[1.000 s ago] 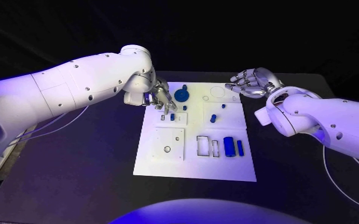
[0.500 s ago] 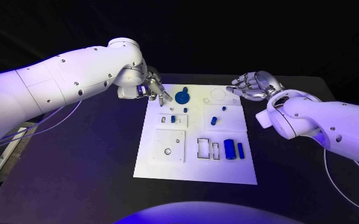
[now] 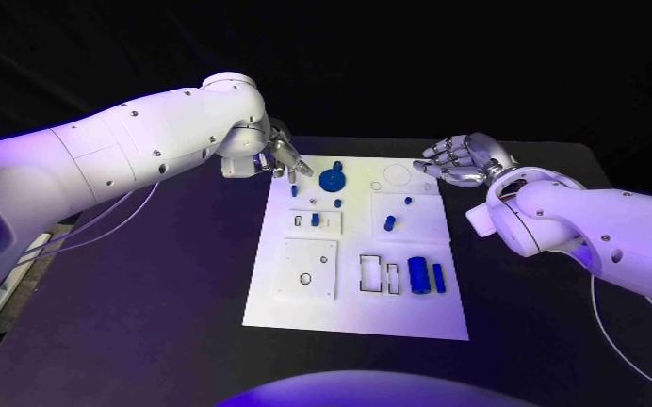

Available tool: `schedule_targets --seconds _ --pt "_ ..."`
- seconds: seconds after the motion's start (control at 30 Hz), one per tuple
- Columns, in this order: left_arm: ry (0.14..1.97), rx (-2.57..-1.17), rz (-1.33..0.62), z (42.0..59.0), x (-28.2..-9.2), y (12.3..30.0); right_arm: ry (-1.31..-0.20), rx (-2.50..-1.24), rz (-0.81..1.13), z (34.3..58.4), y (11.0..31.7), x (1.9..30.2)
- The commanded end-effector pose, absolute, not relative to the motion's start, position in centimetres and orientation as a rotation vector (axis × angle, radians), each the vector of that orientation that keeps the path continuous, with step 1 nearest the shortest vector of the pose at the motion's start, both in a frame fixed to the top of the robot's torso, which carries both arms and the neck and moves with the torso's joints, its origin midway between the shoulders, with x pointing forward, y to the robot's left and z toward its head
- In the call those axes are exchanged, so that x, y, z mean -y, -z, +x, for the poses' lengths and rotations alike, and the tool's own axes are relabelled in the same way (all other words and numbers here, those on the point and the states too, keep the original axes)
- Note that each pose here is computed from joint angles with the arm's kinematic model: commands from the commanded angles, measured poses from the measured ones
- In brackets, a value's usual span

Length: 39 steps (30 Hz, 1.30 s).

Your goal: Assemble the parts on the task board

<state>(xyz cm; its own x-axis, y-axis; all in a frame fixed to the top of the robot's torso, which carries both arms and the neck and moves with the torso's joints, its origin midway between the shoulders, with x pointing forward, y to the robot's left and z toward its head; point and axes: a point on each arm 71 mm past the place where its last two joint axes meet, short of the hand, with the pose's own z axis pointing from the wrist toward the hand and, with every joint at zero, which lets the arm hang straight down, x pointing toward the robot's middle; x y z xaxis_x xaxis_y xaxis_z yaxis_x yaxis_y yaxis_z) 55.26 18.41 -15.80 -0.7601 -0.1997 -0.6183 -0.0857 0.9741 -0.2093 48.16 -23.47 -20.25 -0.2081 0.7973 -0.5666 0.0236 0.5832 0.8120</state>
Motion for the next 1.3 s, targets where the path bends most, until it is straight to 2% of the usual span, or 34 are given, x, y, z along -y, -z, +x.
schedule_targets --seconds 0.03,0.27,0.67,1.3 --pt "0.193 -2.422 -0.181 55.7 -18.5 16.3 -0.838 -1.65 0.68 48.1 20.2 23.2" --pt "0.155 -2.439 -0.18 56.2 -18.9 17.2 -0.838 -1.651 0.68 48.0 20.2 23.2" --pt "0.124 -2.416 -0.19 56.7 -19.6 17.4 -0.836 -1.651 0.682 48.0 20.2 23.3" --pt "0.134 -2.474 -0.164 56.5 -18.7 18.8 -0.846 -1.644 0.676 48.0 20.2 23.0"
